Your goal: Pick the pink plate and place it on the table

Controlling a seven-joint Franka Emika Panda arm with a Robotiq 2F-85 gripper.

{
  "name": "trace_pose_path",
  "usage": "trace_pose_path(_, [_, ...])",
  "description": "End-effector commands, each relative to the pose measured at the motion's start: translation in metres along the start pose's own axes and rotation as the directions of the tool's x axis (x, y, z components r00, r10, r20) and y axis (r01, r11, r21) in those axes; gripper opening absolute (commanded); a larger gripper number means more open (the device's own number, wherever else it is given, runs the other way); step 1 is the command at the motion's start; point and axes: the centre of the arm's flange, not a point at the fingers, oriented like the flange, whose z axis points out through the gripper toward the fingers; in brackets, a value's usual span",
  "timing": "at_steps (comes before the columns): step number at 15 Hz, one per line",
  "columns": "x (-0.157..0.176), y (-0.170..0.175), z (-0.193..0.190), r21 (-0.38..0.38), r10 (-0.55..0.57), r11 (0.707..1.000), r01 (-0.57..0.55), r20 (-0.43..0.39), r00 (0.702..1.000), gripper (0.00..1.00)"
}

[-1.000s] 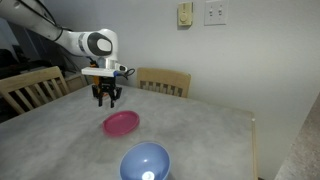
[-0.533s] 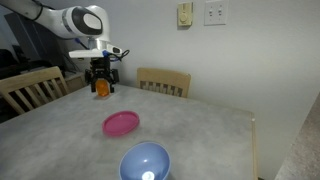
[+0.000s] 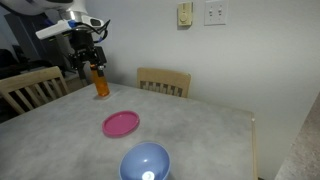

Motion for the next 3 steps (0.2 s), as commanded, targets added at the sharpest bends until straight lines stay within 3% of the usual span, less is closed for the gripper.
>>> trace_pose_path(1, [-0.0073,0.0010,-0.0038,-0.001,0.005,1.000,-0.005,-0.006,1.000,1.00])
trace_pose_path(3, [-0.0142,0.0012,-0.0058,-0.002,0.009,1.000,-0.009,-0.014,1.000,1.00])
